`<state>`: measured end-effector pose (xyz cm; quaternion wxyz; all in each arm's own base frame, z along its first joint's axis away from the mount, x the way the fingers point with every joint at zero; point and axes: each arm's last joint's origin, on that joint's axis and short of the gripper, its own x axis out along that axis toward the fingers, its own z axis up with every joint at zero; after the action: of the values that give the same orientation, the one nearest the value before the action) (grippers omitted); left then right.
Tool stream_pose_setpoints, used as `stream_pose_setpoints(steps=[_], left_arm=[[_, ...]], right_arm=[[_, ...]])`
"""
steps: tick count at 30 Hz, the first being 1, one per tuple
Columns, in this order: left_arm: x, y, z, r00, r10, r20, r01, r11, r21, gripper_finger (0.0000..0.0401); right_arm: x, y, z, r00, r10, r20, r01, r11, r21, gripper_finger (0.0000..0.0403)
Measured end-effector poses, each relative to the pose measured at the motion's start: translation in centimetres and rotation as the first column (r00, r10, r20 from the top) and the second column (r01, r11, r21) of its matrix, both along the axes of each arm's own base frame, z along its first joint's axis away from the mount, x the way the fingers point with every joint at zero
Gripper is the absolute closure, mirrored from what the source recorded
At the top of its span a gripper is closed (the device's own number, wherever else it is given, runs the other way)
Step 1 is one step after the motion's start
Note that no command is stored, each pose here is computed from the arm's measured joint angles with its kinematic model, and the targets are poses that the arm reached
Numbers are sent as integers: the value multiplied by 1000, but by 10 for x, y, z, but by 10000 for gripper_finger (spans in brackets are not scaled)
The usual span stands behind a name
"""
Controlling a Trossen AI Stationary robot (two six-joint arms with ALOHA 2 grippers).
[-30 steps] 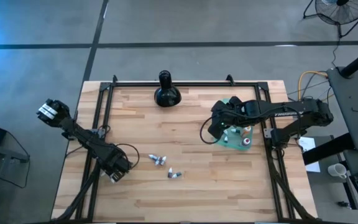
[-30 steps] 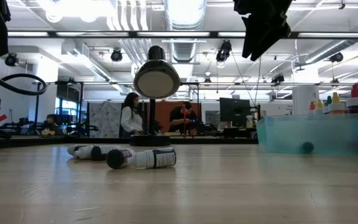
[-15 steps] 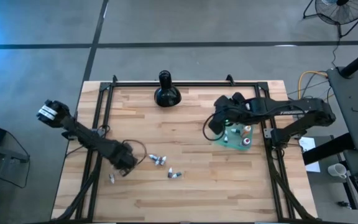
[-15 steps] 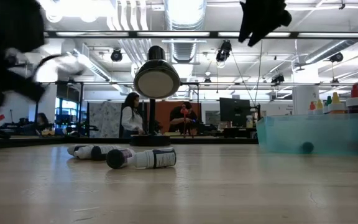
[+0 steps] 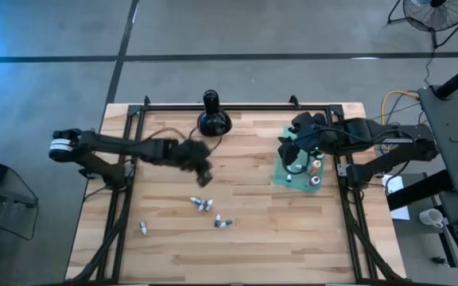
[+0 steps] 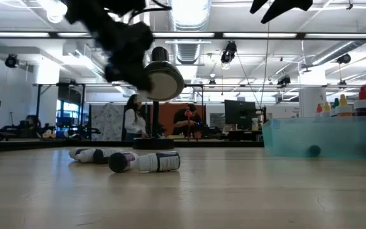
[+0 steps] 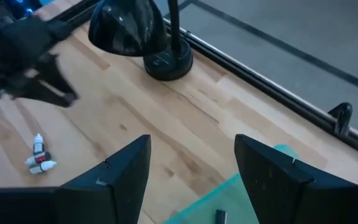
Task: Pick & Place food coloring
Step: Put the small brown food coloring bottle into the green bin
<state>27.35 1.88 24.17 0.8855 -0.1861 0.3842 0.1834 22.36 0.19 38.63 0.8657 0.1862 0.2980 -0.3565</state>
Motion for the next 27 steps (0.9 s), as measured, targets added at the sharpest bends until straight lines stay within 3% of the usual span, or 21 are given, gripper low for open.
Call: stream_pose_setpoints(steps=[4,9,14,18,27], left_arm=[[33,27,14,983,-43,178,48,999,-21,358],[89,30,29,899,-201,388,226,974,-20,358],[149,20,28,880,-283,382,293,956,35,358],[189,16,28,881,-270,389,239,963,127,358],[247,22,12,882,-290,372,235,954,187,357]], right_arm=[[-6,3,1,1000,-16,6,16,1000,25,179],[-13,9,3,1000,0,15,-1,999,41,179],[-22,16,8,999,-9,53,8,1000,30,179],[-33,20,12,995,-43,85,41,999,21,179],[-45,27,15,991,-52,124,50,998,24,179]])
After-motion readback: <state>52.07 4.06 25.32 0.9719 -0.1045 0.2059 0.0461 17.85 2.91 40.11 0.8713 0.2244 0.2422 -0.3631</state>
